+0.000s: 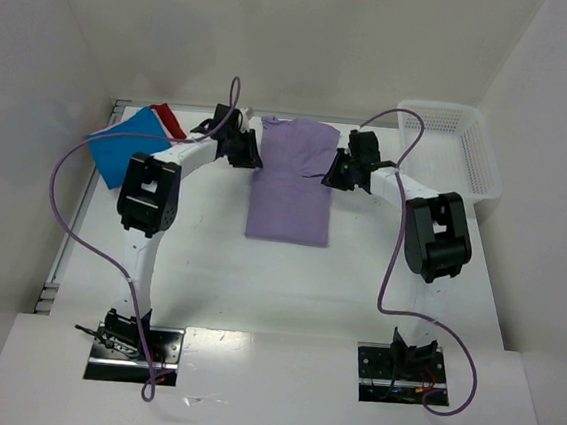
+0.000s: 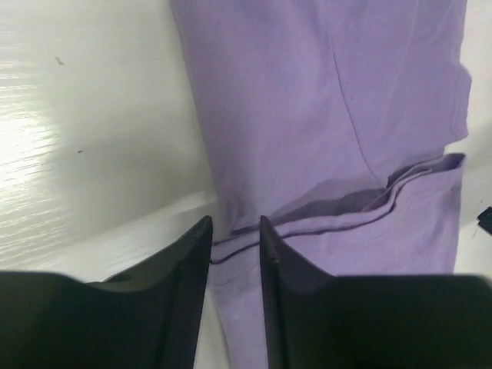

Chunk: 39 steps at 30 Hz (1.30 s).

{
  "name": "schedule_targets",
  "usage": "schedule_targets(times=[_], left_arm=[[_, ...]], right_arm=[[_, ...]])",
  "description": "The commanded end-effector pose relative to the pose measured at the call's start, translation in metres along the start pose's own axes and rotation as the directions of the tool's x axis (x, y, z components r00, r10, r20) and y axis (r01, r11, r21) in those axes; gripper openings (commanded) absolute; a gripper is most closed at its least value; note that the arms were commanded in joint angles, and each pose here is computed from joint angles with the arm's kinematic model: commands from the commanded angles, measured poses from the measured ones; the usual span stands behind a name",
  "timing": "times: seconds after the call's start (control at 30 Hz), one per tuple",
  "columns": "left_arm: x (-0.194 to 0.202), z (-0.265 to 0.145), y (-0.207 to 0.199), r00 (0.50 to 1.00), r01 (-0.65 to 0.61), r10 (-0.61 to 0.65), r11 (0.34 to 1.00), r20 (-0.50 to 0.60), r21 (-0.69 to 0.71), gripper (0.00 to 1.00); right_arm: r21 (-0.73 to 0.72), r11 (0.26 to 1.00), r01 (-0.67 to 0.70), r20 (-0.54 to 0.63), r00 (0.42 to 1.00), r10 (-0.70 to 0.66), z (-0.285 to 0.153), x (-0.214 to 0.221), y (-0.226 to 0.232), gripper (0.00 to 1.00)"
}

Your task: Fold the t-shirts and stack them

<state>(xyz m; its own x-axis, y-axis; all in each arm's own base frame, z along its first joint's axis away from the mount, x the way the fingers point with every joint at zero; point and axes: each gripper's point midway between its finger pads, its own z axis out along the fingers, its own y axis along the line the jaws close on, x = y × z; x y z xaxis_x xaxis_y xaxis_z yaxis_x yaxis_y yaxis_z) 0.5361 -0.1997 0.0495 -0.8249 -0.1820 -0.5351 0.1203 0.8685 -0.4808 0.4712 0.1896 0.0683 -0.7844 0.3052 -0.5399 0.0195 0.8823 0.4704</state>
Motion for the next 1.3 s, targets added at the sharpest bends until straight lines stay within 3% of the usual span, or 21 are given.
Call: schedule_targets(times=[0.0, 0.17, 0.23, 0.37, 0.43, 0.6, 0.7, 0.73, 0.83, 0.93, 0.97, 1.03, 1.27], left_arm=[[-0.025, -0.012, 0.001, 0.998, -0.038, 0.039, 0.999, 0.057, -0.013, 0.41], [-0.065, -0.065, -0.018, 0.980, -0.109, 0.103, 0.994, 0.171, 0.021, 0.49], [-0.061, -0.080, -0.019, 0.981, -0.122, 0.116, 0.992, 0.156, 0.029, 0.55], [-0.049, -0.120, -0.038, 0.978, -0.144, 0.131, 0.987, 0.162, 0.068, 0.76], [-0.037, -0.129, -0.041, 0.981, -0.142, 0.129, 0.986, 0.147, 0.086, 1.00], [0.015, -0.131, -0.047, 0.993, -0.111, 0.105, 0.987, 0.057, 0.118, 1.00], [0.037, -0.128, -0.061, 0.996, -0.093, 0.091, 0.979, 0.017, 0.181, 1.00], [0.046, -0.123, -0.060, 0.996, -0.083, 0.084, 0.979, 0.003, 0.184, 1.00], [0.063, -0.119, -0.073, 0.995, -0.087, 0.096, 0.971, -0.032, 0.224, 1.00], [0.081, -0.112, -0.064, 0.992, -0.077, 0.093, 0.980, -0.083, 0.182, 1.00], [0.090, -0.111, -0.062, 0.990, -0.072, 0.091, 0.983, -0.106, 0.167, 1.00], [0.102, -0.110, -0.056, 0.986, -0.065, 0.087, 0.986, -0.142, 0.153, 1.00], [0.140, -0.114, -0.050, 0.971, -0.038, 0.063, 0.993, -0.229, 0.110, 0.94]], right_arm=[[-0.034, 0.999, 0.007, 0.071, 0.997, -0.004, -0.002, -0.030, 0.015, 0.19], [0.010, 1.000, 0.027, 0.096, 0.995, -0.028, -0.003, -0.036, 0.008, 0.22], [0.013, 0.999, 0.029, 0.117, 0.993, -0.030, -0.012, -0.043, 0.011, 0.23], [0.037, 0.999, 0.036, 0.120, 0.992, -0.040, -0.028, -0.038, 0.007, 0.31], [0.030, 0.999, 0.038, 0.132, 0.990, -0.042, -0.041, -0.038, 0.009, 0.37], [-0.002, 1.000, 0.008, 0.082, 0.997, -0.008, -0.049, -0.002, 0.001, 0.38], [-0.027, 1.000, -0.015, 0.036, 0.999, 0.016, -0.046, 0.014, 0.001, 0.25], [-0.055, 0.998, -0.026, 0.018, 0.999, 0.027, -0.047, 0.017, 0.006, 0.16], [-0.093, 0.995, -0.046, -0.050, 0.998, 0.042, -0.039, 0.032, 0.009, 0.10], [-0.059, 0.997, -0.042, -0.069, 0.997, 0.038, -0.041, 0.039, 0.001, 0.18], [-0.037, 0.999, -0.034, -0.081, 0.996, 0.031, -0.044, 0.047, -0.006, 0.29], [-0.032, 0.999, -0.031, -0.063, 0.998, 0.029, -0.056, 0.046, -0.006, 0.40], [0.054, 0.998, -0.016, -0.165, 0.986, 0.025, -0.075, 0.095, -0.019, 0.49]])
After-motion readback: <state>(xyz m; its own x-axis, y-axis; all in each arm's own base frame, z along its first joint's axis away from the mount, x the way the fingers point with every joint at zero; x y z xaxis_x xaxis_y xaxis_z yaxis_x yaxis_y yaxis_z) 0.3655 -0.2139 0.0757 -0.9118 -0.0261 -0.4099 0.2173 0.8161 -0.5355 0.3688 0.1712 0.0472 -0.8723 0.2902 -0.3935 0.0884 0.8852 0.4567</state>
